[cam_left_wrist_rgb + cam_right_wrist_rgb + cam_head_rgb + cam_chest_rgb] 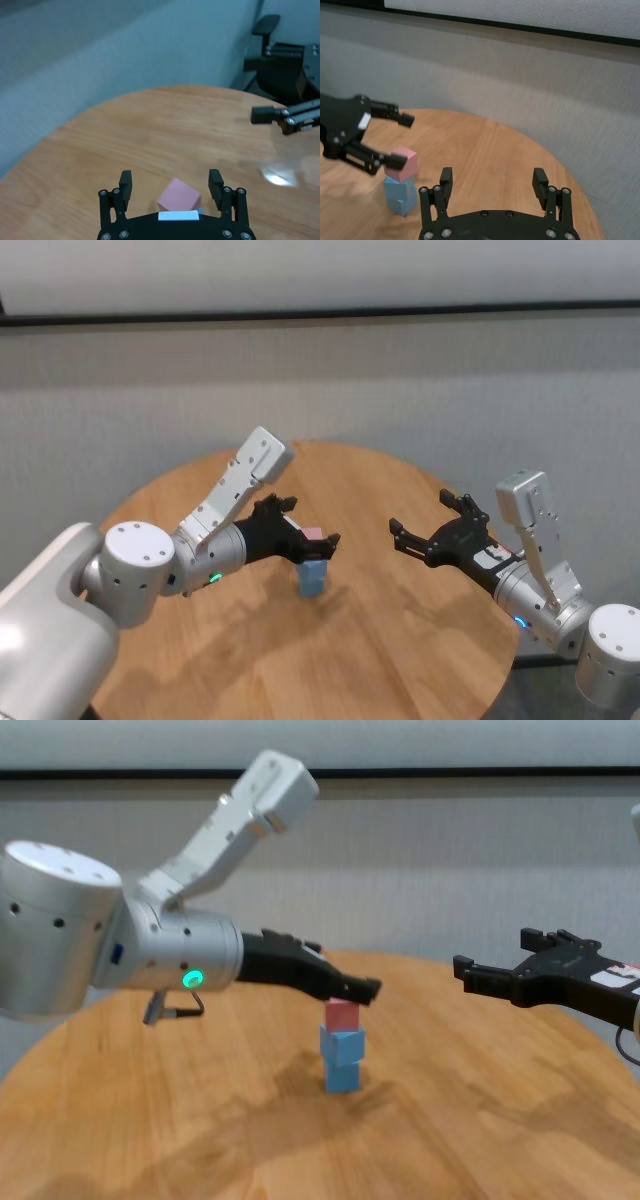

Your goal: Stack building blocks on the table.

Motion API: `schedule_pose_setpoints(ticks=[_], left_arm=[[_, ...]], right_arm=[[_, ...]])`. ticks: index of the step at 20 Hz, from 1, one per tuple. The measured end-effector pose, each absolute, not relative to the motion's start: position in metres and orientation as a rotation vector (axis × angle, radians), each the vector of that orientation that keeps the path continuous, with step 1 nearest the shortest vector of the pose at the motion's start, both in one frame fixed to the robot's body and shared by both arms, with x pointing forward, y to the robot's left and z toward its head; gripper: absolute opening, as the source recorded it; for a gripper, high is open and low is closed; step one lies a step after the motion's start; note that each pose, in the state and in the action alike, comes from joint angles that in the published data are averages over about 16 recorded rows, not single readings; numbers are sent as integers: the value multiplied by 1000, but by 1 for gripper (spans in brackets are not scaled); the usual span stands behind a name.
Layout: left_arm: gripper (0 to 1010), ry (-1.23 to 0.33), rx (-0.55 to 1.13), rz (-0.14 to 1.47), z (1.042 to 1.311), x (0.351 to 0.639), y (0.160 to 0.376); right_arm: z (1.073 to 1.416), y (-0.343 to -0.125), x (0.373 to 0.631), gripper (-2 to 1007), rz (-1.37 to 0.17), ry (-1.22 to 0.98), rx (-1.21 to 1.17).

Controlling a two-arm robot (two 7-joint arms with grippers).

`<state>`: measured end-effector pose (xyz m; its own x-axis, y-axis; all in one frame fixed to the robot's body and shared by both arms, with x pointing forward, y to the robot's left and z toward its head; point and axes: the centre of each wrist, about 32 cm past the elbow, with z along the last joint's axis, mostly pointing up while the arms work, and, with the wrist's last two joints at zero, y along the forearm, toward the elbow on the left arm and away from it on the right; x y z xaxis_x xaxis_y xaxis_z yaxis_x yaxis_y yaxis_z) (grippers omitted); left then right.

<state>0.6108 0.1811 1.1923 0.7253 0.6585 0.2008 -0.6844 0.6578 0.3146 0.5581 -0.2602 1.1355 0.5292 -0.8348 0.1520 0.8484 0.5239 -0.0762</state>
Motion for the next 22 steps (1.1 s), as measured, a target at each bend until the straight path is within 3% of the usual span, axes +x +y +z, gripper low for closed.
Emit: schedule_pose_setpoints(ticks=[13,22], left_arm=[[1003,-131,337,830,1213,601,207],[1003,-145,339,839,1214,598,211]], right_arm=[[1136,-260,558,1004,-1009,-101,-147],[1136,-260,558,1004,-1009,-101,-147]])
